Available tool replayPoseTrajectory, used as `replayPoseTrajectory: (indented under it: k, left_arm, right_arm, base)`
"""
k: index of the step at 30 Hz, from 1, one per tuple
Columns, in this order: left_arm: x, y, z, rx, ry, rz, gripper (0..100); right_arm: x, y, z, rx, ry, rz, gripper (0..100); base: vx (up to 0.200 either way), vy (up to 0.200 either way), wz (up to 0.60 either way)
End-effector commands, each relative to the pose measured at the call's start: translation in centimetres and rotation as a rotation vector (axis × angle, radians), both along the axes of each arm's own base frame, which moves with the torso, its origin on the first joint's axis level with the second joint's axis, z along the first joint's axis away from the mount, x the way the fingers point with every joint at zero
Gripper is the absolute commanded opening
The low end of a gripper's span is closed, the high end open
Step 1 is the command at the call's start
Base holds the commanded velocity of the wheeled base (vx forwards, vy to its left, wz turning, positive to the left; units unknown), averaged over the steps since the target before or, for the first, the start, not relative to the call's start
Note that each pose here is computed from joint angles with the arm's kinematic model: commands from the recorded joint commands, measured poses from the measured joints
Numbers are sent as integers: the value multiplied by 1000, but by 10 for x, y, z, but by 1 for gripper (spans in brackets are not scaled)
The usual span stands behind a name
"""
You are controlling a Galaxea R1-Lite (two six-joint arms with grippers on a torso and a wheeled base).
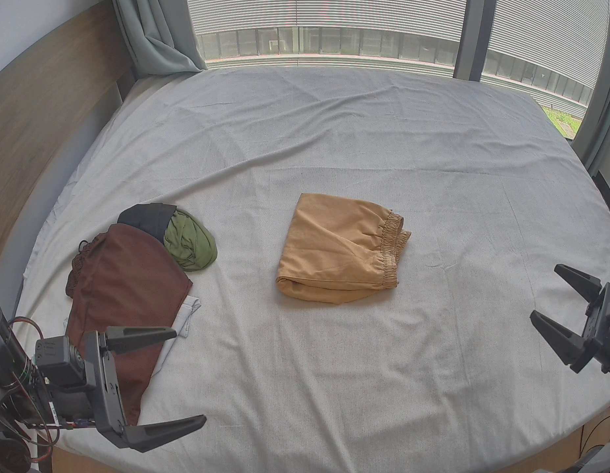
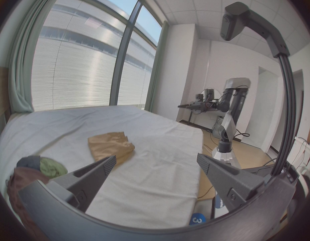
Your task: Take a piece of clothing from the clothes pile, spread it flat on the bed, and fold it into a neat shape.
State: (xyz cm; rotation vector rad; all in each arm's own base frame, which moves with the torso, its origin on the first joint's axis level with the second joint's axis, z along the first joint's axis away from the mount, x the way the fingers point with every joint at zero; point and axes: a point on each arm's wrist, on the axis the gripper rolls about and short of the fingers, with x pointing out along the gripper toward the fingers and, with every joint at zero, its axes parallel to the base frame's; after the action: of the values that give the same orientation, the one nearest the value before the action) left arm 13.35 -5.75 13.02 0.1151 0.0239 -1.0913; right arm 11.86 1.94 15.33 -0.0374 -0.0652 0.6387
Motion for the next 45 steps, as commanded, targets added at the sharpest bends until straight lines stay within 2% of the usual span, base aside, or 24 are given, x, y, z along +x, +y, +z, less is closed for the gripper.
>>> replayPoseTrajectory:
  k: [1, 4, 7, 12, 15, 18, 24, 27, 28, 31, 33, 37, 40, 41, 43, 45]
  left_arm:
    - [-31, 14, 6, 7, -20, 81, 100]
    - [-45, 18, 3, 24, 13, 111, 100]
    - [-61, 23, 1, 35, 18, 136, 100]
    - [-86, 31, -6, 56, 4, 193, 100]
    - [-97, 34, -10, 48, 17, 194, 100]
    - [-112, 38, -20, 55, 46, 196, 100]
    - [-140, 46, -40, 50, 43, 195, 100]
    - [-150, 48, -44, 10, 5, 206, 100]
    - [-151, 49, -44, 0, -2, 211, 100]
    - [-156, 49, -46, -48, -25, 266, 100]
    - [-156, 49, -45, -58, -29, 270, 100]
    - [-155, 49, -45, -59, -32, 292, 100]
    - [-155, 49, -45, -61, -28, 306, 100]
    - [-155, 49, -45, -62, -27, 307, 100]
    - [-155, 50, -45, -63, -28, 337, 100]
    - [-154, 51, -45, -62, -28, 406, 100]
  right_arm:
    - [-43, -4, 8, 16, -103, -12, 100]
    - [-57, -4, 8, 45, -104, -10, 100]
    - [-76, -5, 3, 97, -77, -5, 100]
    - [-107, -6, -7, 128, -47, 4, 100]
    - [-121, -7, -11, 145, -16, 30, 100]
    - [-143, -9, -18, 200, 31, 55, 100]
    - [-151, -10, -24, 187, 1, 53, 100]
    - [-148, -9, -32, 175, 17, 40, 100]
    - [-147, -9, -33, 169, 17, 30, 100]
    - [-141, -12, -44, 121, 4, -126, 100]
    - [-139, -13, -49, 104, 4, -174, 100]
    - [-137, -13, -54, 77, -33, -201, 100]
    - [-136, -15, -54, 82, -44, -307, 100]
    - [-136, -15, -54, 82, -45, -315, 100]
    - [-136, -17, -55, 70, -37, -368, 100]
    - [-135, -18, -58, 63, -17, -454, 100]
  base:
    - [0, 0, 0]
    - [0, 0, 0]
    - [0, 0, 0]
    - [0, 0, 0]
    - [0, 0, 0]
    - [0, 0, 0]
    - [0, 0, 0]
    - [0, 0, 0]
    - [0, 0, 0]
    - [0, 0, 0]
    - [0, 0, 0]
    - [0, 0, 0]
    - [0, 0, 0]
    - [0, 0, 0]
    - [0, 0, 0]
    - [0, 0, 0]
